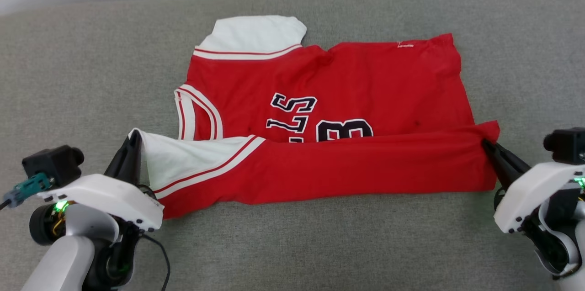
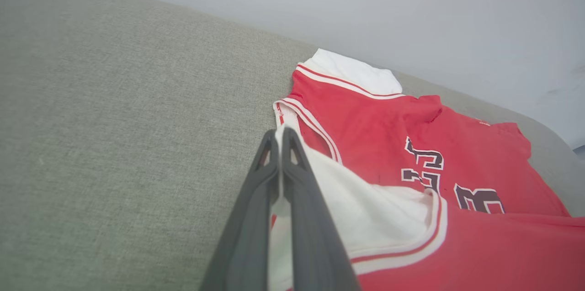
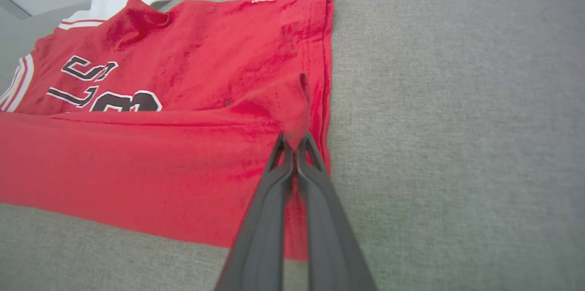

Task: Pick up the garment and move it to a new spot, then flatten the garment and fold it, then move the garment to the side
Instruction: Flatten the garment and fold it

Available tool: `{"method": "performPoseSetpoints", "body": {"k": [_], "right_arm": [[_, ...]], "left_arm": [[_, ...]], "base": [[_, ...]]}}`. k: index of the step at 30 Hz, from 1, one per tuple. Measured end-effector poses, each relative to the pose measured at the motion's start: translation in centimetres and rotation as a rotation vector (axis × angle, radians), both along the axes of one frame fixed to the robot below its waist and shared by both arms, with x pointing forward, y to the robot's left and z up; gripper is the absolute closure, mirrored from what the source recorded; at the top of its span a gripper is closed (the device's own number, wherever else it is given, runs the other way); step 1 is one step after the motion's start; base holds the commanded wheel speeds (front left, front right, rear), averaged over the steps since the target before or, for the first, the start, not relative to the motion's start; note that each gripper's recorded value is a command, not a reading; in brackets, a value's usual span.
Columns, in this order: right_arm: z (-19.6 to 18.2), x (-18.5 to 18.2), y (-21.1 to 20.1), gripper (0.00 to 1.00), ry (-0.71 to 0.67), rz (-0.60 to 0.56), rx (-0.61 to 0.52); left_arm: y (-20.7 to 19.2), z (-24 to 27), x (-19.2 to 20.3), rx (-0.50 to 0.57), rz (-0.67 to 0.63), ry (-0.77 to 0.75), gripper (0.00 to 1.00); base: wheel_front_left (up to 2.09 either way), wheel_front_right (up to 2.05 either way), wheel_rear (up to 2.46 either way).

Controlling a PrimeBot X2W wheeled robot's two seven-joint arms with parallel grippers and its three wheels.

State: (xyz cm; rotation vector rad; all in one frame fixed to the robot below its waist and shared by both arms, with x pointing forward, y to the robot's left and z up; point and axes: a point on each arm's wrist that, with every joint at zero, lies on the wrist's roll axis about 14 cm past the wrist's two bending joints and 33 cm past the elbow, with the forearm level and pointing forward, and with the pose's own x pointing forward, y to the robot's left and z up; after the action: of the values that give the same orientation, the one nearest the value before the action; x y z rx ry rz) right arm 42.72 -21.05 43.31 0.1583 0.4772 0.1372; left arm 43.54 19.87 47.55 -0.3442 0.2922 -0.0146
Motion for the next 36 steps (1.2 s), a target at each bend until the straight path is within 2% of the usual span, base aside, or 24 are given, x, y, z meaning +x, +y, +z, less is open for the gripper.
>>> {"method": "performPoseSetpoints", "body": {"k": [9, 10, 11, 12, 13, 15, 17, 18, 22, 23, 25, 28, 32, 36], "right_arm": [[-4.7, 1.4, 0.9, 1.0, 0.101, 0.032, -0.032], [-5.2, 1.3, 0.9, 0.8, 0.109, 0.034, -0.034], [-5.3, 1.3, 0.9, 0.53, 0.108, 0.032, -0.034], [-5.3, 1.4, 1.1, 0.0, 0.105, 0.033, -0.029], [-5.3, 1.5, 1.2, 0.0, 0.101, 0.035, -0.026], [-5.1, 1.4, 1.4, 0.0, 0.081, 0.035, -0.018], [-3.1, 1.8, 1.2, 0.0, -0.013, 0.029, -0.012], [0.0, 2.0, 0.4, 0.0, -0.146, 0.016, -0.022], [3.7, 1.2, -0.1, 0.0, -0.286, 0.004, -0.042], [3.7, 1.2, -0.1, 0.0, -0.286, 0.004, -0.042], [6.3, 0.1, -0.5, 0.0, -0.373, -0.013, -0.058], [8.4, -1.3, -1.1, 0.0, -0.438, -0.038, -0.079], [9.4, -2.9, -2.0, 0.0, -0.456, -0.069, -0.108], [10.2, -5.0, -2.4, 0.0, -0.461, -0.11, -0.11]], "left_arm": [[-1.6, -5.9, 1.5, -0.042, -0.048, 0.151, 1.0], [-2.0, -6.5, 1.4, -0.052, -0.058, 0.174, 0.96], [-2.1, -7.0, 1.4, -0.061, -0.061, 0.19, 0.67], [-2.2, -7.2, 1.4, -0.072, -0.061, 0.192, 0.41], [-2.3, -7.3, 1.4, -0.075, -0.062, 0.197, 0.0], [-2.4, -7.7, 1.2, -0.089, -0.068, 0.22, 0.0], [-2.0, -7.4, 1.0, -0.09, -0.071, 0.219, 0.0], [-1.2, -5.9, 1.1, -0.078, -0.062, 0.181, 0.0], [-0.1, -3.2, 1.3, -0.043, -0.067, 0.132, 0.0], [-0.1, -3.2, 1.3, -0.043, -0.067, 0.132, 0.0], [0.8, -0.9, 1.4, -0.009, -0.069, 0.093, 0.0], [1.0, 1.1, 1.4, 0.025, -0.092, 0.075, 0.0], [0.6, 2.1, 1.3, 0.069, -0.148, 0.098, 0.0], [-1.4, 0.3, -0.2, 0.134, -0.3, 0.287, 0.0]], "base": [[0.0, 0.0, 0.0], [0.0, 0.0, 0.0], [0.0, 0.0, 0.0], [0.0, 0.0, 0.0], [0.0, 0.0, 0.0], [0.0, 0.0, 0.0], [0.0, 0.0, 0.0], [0.0, 0.0, 0.0], [0.0, 0.0, 0.0], [0.0, 0.0, 0.0], [0.0, 0.0, 0.0], [0.0, 0.0, 0.0], [0.0, 0.0, 0.0], [0.0, 0.0, 0.0]]}}
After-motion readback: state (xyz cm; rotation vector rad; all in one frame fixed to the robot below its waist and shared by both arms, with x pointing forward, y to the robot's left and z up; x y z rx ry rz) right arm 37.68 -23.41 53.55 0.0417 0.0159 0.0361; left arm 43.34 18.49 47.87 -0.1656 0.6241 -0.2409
